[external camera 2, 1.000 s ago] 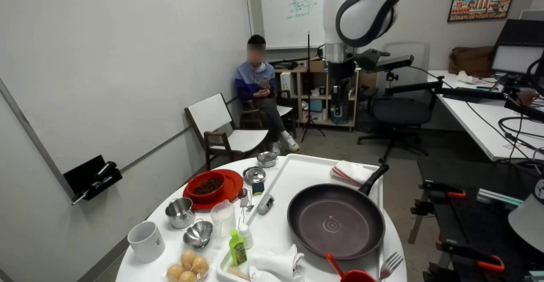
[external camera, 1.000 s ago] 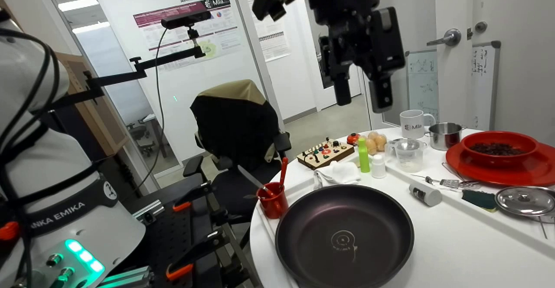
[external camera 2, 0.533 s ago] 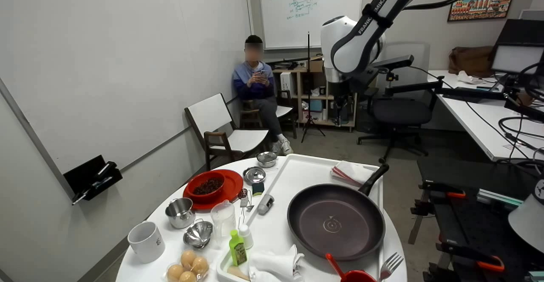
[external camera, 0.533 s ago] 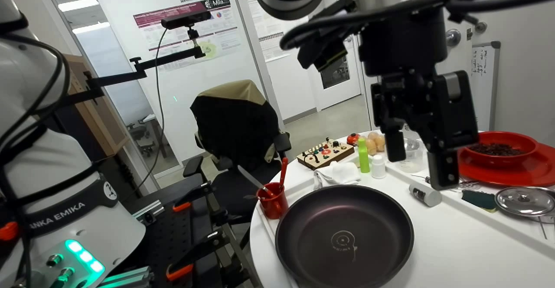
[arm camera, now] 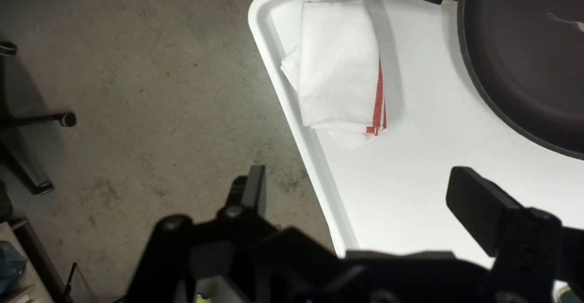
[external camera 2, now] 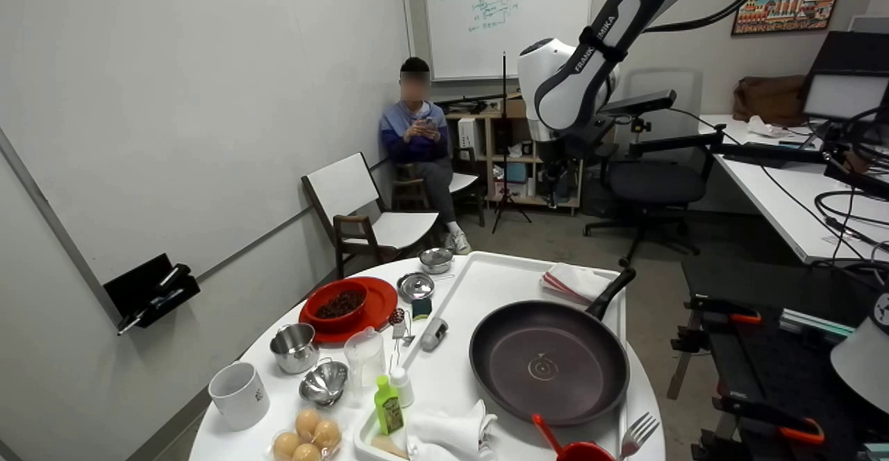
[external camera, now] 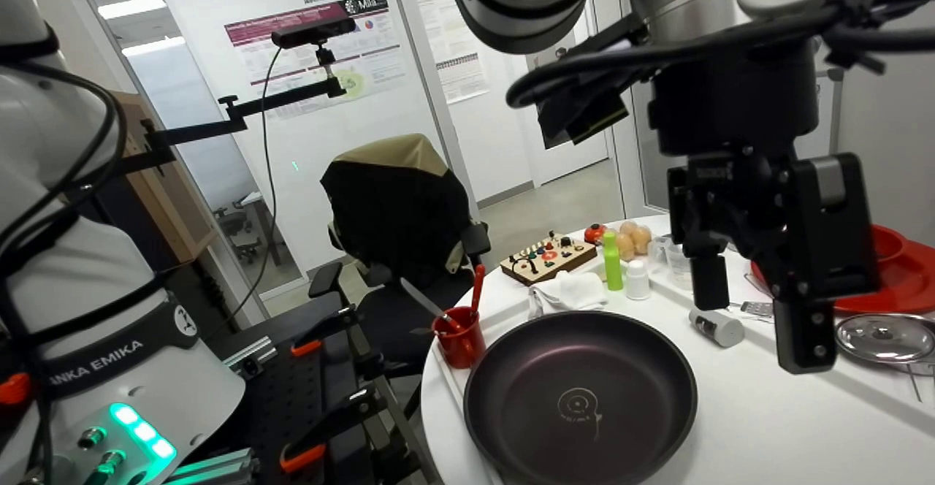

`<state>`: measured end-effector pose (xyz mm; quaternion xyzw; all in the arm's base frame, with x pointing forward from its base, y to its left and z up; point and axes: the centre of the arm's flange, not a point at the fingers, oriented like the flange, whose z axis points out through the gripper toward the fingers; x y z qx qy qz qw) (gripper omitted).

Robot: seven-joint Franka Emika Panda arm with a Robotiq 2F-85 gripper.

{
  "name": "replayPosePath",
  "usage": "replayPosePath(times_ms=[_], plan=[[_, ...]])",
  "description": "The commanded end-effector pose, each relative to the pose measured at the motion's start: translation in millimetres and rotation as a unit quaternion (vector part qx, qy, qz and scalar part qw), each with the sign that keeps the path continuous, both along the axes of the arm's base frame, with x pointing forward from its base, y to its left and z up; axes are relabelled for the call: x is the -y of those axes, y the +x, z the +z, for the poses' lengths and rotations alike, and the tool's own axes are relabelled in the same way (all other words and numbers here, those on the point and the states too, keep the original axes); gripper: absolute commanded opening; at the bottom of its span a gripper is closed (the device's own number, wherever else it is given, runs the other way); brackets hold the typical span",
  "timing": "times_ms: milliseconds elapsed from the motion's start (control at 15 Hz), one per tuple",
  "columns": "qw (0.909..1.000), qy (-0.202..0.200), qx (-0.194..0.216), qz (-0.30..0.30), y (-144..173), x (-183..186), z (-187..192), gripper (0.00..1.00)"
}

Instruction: Wipe the pan with the white towel

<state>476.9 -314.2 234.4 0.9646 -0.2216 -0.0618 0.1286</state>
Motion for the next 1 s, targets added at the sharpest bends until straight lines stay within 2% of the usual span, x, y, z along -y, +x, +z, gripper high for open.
replayPosePath(times_ms=[0, 467, 933], plan=[[0.9997, -0.011, -0.011, 0.016, 0.2, 0.8, -20.4, 1.00], [0.9962, -0.014, -0.038, 0.077, -6.0, 1.4, -113.1, 1.00], [0.9847, -0.043, -0.043, 0.164, -10.7, 0.8, -179.9, 1.00]])
